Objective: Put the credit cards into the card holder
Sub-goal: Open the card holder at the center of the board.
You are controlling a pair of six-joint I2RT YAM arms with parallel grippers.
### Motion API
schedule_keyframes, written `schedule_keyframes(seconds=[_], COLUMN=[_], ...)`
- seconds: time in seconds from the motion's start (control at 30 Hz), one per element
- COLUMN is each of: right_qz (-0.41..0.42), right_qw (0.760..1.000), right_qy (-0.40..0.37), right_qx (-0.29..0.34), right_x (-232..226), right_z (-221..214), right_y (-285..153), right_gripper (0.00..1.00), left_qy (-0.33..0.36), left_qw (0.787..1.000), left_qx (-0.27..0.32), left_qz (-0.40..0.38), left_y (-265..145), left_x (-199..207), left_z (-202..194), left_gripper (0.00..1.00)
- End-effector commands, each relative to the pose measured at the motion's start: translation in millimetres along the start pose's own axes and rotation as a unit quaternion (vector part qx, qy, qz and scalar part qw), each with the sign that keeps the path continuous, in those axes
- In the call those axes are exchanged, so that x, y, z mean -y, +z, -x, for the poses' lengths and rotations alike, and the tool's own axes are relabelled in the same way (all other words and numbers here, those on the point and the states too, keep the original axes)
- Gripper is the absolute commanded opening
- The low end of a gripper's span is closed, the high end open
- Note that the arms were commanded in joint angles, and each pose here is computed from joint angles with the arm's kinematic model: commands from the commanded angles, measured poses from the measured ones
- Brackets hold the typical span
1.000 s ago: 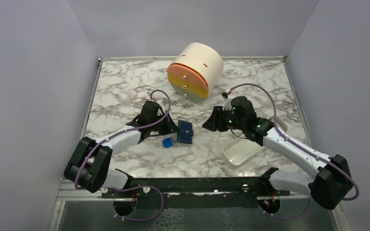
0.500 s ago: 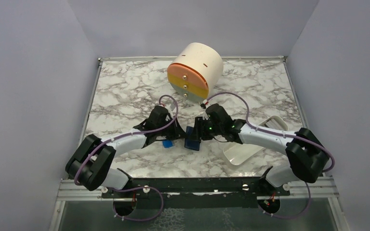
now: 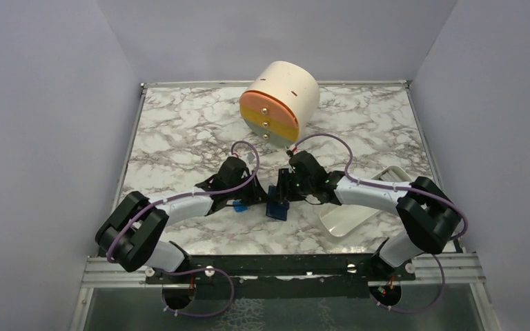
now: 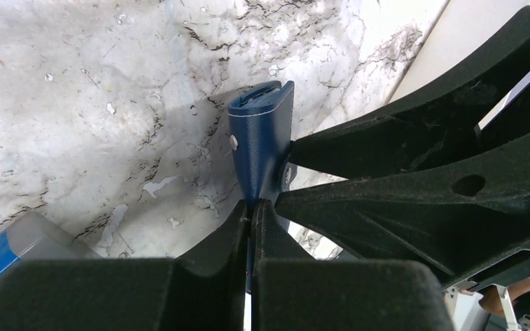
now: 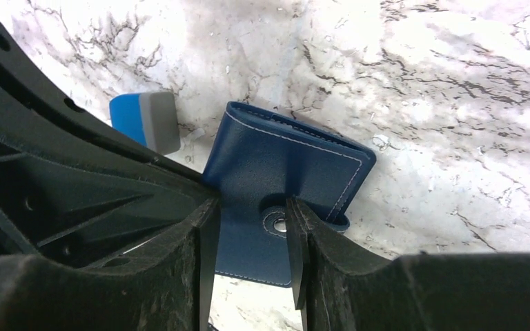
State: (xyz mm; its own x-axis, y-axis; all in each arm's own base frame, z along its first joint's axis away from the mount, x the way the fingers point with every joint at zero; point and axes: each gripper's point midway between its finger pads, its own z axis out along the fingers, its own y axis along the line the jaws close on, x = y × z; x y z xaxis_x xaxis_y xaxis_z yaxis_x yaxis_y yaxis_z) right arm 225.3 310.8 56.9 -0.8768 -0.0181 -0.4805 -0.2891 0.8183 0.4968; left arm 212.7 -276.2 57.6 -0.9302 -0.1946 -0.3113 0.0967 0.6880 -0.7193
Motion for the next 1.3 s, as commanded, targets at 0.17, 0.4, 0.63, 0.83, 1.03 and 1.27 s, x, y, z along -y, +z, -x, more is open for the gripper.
schedule_keyframes(seconds=[0.17, 0.4, 0.63, 0.83, 1.03, 1.27], right_qz=[-0.037, -0.068, -0.083, -0.125, -0.153, -0.169], right_qw=[0.999, 0.998, 0.996, 0.992, 0.987, 0.984], right_qy=[0.003, -0.004, -0.017, -0.029, -0.041, -0.053], right_qx=[0.006, -0.008, -0.02, -0.016, -0.002, 0.012], right_x=[12.0, 28.7, 35.5, 50.2, 59.6, 65.6], right_z=[-0.1, -11.3, -15.0, -12.4, -6.3, -1.1], right_y=[1.5, 4.4, 3.2, -3.9, -9.8, -16.6], right_gripper=[0.4, 0.41, 0.41, 0.38, 0.29, 0.17], left_qy=[0.003, -0.006, -0.014, -0.015, -0.019, -0.016], left_qw=[1.0, 0.999, 0.998, 0.997, 0.997, 0.997], left_qx=[0.026, 0.037, 0.051, 0.056, 0.065, 0.055], left_qz=[0.007, 0.024, 0.036, 0.042, 0.045, 0.047], left_y=[-1.8, -1.4, -1.3, -2.1, -5.5, -3.5], left_x=[5.4, 1.7, -0.4, -2.6, -5.0, -7.0], left_z=[7.2, 9.2, 13.4, 14.0, 14.5, 10.6], left_gripper=[0.0, 0.0, 0.0, 0.0, 0.0, 0.0])
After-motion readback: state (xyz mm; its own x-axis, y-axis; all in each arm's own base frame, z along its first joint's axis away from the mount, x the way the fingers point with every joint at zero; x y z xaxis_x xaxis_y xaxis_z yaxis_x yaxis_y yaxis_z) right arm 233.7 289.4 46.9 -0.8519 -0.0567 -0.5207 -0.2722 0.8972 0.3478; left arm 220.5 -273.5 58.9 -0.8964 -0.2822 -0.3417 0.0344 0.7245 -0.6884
